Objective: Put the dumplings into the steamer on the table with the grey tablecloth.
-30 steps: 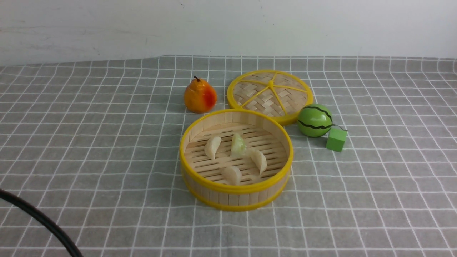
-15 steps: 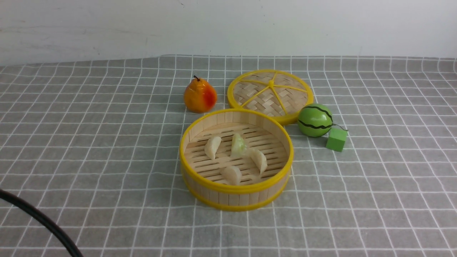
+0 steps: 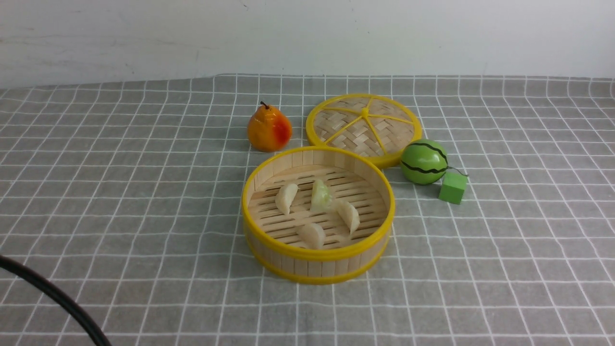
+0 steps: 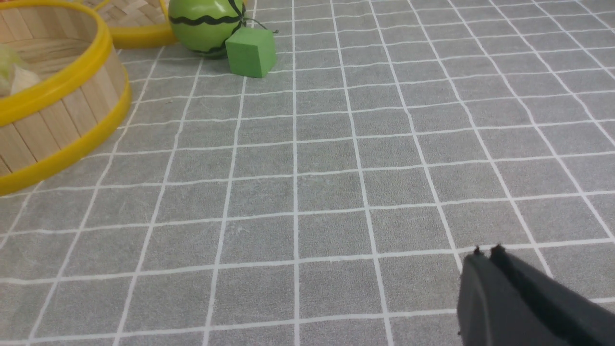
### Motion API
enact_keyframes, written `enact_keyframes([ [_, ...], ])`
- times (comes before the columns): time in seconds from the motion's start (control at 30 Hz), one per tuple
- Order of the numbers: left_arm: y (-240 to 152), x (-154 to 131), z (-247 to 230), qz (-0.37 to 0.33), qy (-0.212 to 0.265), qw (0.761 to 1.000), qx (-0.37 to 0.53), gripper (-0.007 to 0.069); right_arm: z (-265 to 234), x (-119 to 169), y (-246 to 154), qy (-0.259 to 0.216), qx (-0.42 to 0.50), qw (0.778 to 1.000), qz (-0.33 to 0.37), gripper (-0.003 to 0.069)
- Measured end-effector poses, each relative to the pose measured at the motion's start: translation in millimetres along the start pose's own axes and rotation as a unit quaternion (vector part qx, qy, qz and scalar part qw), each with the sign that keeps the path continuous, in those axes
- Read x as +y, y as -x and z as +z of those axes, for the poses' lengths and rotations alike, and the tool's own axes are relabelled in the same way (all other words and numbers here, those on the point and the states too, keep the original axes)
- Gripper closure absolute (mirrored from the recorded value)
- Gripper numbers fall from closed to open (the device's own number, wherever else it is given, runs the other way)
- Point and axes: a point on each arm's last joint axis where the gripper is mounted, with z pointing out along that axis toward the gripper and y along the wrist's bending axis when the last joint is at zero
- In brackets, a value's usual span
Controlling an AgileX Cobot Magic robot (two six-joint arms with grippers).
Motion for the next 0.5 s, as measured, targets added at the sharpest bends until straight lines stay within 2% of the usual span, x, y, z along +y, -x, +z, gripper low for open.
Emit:
enact_keyframes([
  [0.33,-7,4,4,0.003,0.007,1.0,-0.012,0.0451,0,0,0,0.0,0.0,1.0,0.0,0.0664],
  [0.43,-14,11,5,-0.003,0.019,0.996,-0.085,0.0472,0,0,0,0.0,0.0,1.0,0.0,0.0662],
  [0.5,-19,18,6,-0.016,0.026,0.986,-0.167,0.0526,0,0,0,0.0,0.0,1.0,0.0,0.066],
])
